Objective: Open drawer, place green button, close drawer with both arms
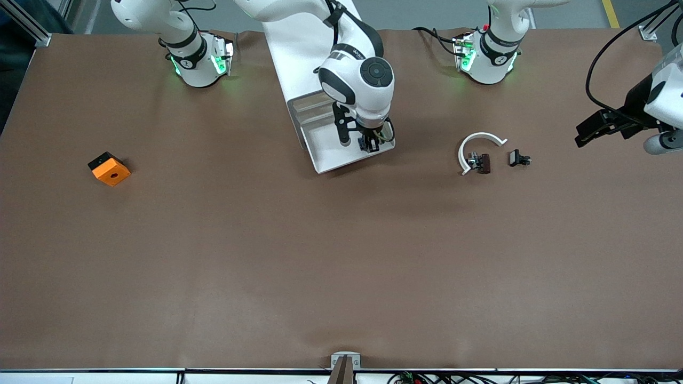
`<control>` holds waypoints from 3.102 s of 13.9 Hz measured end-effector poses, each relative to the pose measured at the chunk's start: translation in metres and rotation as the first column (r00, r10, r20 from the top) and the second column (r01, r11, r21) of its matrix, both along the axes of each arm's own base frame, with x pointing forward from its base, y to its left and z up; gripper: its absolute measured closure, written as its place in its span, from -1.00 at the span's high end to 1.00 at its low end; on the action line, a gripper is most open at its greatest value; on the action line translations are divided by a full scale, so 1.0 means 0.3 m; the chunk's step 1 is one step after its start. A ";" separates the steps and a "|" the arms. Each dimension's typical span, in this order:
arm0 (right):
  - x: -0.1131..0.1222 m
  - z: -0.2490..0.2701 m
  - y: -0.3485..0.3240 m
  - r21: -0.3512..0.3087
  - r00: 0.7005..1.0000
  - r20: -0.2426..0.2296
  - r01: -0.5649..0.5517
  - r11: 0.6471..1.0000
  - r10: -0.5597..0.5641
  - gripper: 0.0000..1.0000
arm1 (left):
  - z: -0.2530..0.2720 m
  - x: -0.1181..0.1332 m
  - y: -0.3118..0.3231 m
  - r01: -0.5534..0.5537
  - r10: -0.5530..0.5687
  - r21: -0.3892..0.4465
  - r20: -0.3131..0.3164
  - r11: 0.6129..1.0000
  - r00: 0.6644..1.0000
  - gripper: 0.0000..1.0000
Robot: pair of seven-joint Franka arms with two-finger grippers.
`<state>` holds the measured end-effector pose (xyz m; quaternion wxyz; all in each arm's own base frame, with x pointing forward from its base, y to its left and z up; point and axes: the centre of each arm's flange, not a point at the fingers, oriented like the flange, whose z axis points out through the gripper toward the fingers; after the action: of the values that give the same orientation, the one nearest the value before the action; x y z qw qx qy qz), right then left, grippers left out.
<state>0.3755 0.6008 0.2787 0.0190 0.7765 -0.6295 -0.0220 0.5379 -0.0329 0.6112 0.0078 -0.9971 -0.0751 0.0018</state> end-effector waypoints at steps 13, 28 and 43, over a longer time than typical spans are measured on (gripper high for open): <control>0.207 0.135 -0.168 0.013 0.734 -0.165 -0.666 0.746 0.659 1.00 | -0.317 0.099 -0.337 0.093 -0.095 -0.058 -0.037 0.994 0.995 1.00; 0.809 0.620 -1.201 0.213 0.239 -0.034 -0.947 0.241 0.970 1.00 | -0.973 -0.031 -1.038 0.134 -0.147 -0.077 -0.197 0.988 0.969 1.00; 0.774 0.978 -2.067 0.200 0.175 0.014 -0.965 0.168 0.985 1.00 | -1.334 -0.330 -1.382 -0.025 0.008 -0.038 -0.400 0.999 0.917 1.00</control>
<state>0.6078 -0.0194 0.5722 0.0027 0.9946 0.0200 -0.1020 0.4387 -0.4476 0.2109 0.0019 -0.9751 -0.0803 0.2069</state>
